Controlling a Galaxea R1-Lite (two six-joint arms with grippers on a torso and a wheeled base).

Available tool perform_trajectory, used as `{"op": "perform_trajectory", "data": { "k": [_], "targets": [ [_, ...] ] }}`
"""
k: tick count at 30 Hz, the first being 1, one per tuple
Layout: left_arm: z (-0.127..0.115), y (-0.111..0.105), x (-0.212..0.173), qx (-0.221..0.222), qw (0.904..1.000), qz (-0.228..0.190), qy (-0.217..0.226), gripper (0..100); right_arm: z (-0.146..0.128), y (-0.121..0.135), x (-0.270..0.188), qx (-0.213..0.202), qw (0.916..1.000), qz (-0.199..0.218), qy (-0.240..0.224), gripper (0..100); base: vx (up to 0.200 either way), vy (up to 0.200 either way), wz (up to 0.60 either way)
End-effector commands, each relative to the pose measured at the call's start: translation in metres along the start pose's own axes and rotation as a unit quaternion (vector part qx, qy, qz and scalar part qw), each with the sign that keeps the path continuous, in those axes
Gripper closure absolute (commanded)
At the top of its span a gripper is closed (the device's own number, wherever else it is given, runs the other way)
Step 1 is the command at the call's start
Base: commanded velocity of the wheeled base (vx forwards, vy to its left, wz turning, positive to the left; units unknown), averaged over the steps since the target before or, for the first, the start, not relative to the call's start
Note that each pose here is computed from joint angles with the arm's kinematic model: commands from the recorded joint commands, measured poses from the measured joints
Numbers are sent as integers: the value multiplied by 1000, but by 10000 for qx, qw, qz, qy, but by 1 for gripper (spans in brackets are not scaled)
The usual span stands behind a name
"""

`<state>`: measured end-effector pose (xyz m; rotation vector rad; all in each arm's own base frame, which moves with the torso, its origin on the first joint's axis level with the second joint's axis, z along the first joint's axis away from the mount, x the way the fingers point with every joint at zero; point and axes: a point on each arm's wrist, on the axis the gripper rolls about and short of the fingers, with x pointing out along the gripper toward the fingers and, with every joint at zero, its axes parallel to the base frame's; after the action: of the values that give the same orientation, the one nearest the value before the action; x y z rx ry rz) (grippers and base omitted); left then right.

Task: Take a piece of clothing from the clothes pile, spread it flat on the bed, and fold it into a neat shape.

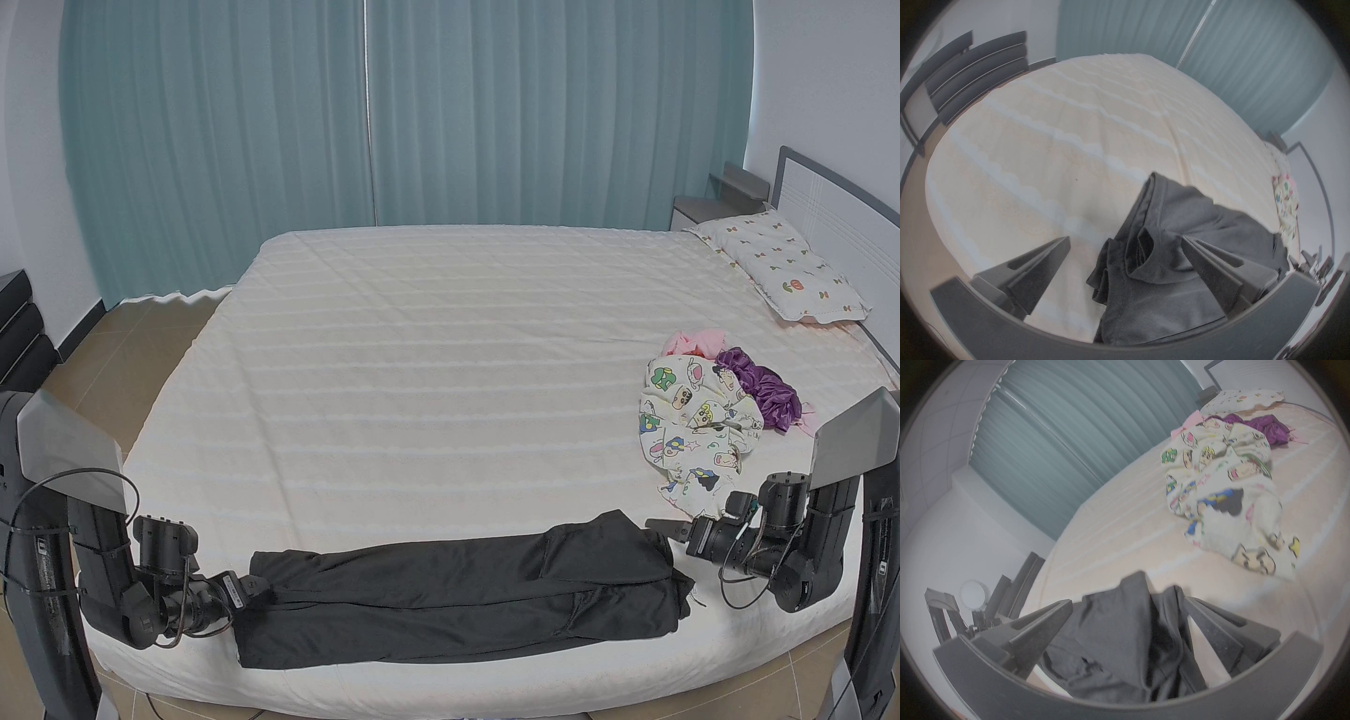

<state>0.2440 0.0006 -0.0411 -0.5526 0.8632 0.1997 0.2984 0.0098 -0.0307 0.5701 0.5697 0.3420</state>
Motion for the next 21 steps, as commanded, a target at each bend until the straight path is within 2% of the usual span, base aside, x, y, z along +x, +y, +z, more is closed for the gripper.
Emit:
{"op": "perform_trajectory", "data": {
  "k": [1, 2, 3, 5, 7, 11, 15, 21],
  "targets": [
    [26, -3, -15, -552, 9967, -286, -525, 0, 20, 14, 17, -91, 9994, 273, -216, 0, 0, 0, 0],
    [26, -3, -15, -552, 9967, -286, -525, 0, 20, 14, 17, -91, 9994, 273, -216, 0, 0, 0, 0],
    [36, -9, -13, -1002, 9914, -541, -643, 0, 23, 19, 30, -92, 9994, 332, -77, 0, 0, 0, 0],
    [48, -21, -8, -1588, 9813, -800, -733, 0, 25, 26, 41, -44, 9993, 369, 100, 0, 0, 0, 0],
    [50, -32, -2, -1802, 9775, -897, -626, 0, 23, 34, 50, 8, 9988, 381, 294, 0, 0, 0, 0],
    [49, -44, 3, -2060, 9724, -995, -467, 0, 16, 38, 54, 135, 9976, 238, 629, 0, 0, 0, 0],
    [50, -48, 2, -2118, 9702, -1076, -484, 0, 15, 26, 52, 260, 9973, 78, 676, 0, 0, 0, 0],
    [49, -47, 5, -2205, 9691, -995, -490, 0, 12, 22, 49, 342, 9964, -28, 775, 0, 0, 0, 0]
  ]
}}
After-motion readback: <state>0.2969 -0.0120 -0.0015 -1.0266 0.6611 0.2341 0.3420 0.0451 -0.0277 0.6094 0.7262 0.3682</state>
